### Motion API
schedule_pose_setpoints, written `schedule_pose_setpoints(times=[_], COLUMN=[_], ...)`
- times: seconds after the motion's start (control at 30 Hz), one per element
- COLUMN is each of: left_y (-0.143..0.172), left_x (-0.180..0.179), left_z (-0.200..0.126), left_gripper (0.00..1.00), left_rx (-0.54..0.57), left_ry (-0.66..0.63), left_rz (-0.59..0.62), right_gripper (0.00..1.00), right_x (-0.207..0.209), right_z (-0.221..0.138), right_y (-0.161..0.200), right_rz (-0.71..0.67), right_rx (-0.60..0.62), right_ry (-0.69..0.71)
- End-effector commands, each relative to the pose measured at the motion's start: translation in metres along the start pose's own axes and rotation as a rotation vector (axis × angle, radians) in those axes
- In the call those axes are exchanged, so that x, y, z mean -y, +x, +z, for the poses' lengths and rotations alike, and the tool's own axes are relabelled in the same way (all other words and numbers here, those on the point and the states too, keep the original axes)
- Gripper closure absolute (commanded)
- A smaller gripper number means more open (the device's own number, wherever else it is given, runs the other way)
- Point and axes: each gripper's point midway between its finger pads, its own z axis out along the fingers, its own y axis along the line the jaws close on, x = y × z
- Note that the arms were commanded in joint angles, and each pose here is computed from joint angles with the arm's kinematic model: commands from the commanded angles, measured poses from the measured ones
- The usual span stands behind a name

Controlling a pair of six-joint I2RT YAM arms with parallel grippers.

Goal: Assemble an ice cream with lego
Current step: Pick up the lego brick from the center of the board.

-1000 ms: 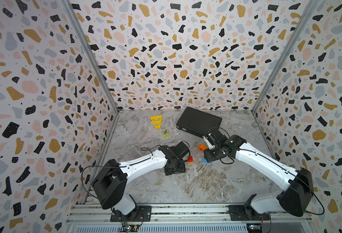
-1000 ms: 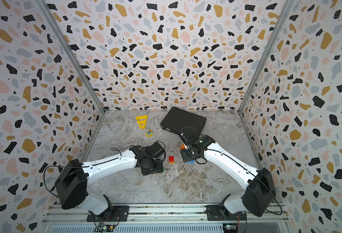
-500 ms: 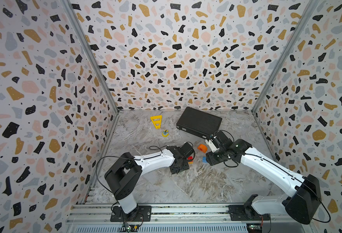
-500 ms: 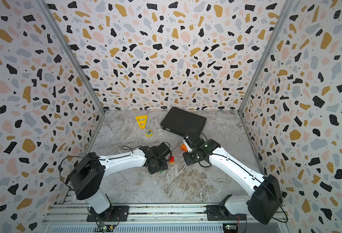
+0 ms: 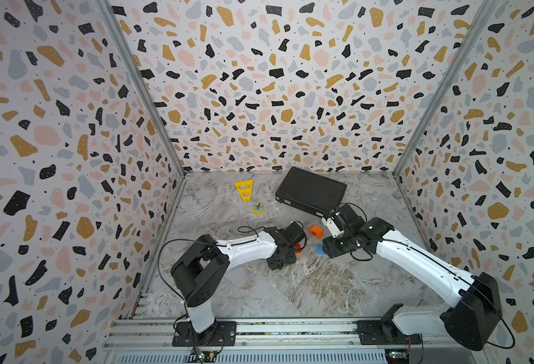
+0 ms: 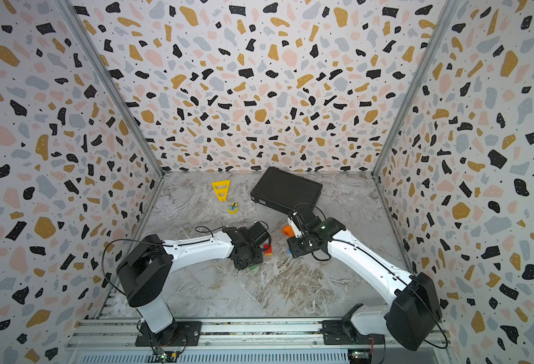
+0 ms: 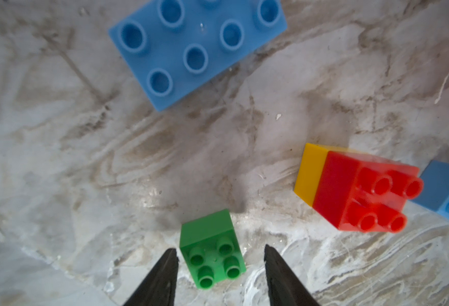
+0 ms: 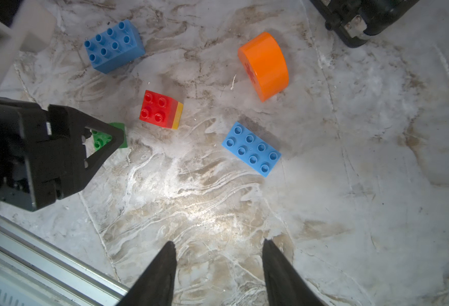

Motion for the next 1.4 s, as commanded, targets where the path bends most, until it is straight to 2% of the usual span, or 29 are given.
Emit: schedule_pose_setpoints(times=[0.0,0.4,0.73,1.13,1.37], left_y=[-0.004,-0.005,-0.003,-0.002,-0.007], left_x=[0.003,0.003,0.003,0.0,0.001], left_z=[0.001,0.002,0.006,0.006,-0.009], left_gripper=[0.47,0.53,0.54,0.65,0.68], left_rx=[0.014,0.016,0.0,-0.002,0.001], left_ry=[-0.007,-0.026,-0.033,-0.044,-0.047], left_rz=[-0.004,0.0,0.0,0.001,0.09], right_gripper=[0.45,0.46,0.47,0.48,0.49], right_x=[0.0,0.001,0.001,0.002,0.01], right_z=[-0.005,-0.003,-0.001,0.001,-0.005], right_y=[0.0,0.0,0.0,0.002,0.003], right_rz=[-0.009,-0.005,-0.003,0.002,0.033], right_rx=[0.016,0.016,0.011,0.008,0.013], right_ry=[-0.013,-0.019,-0.027,-0.025,-0.016])
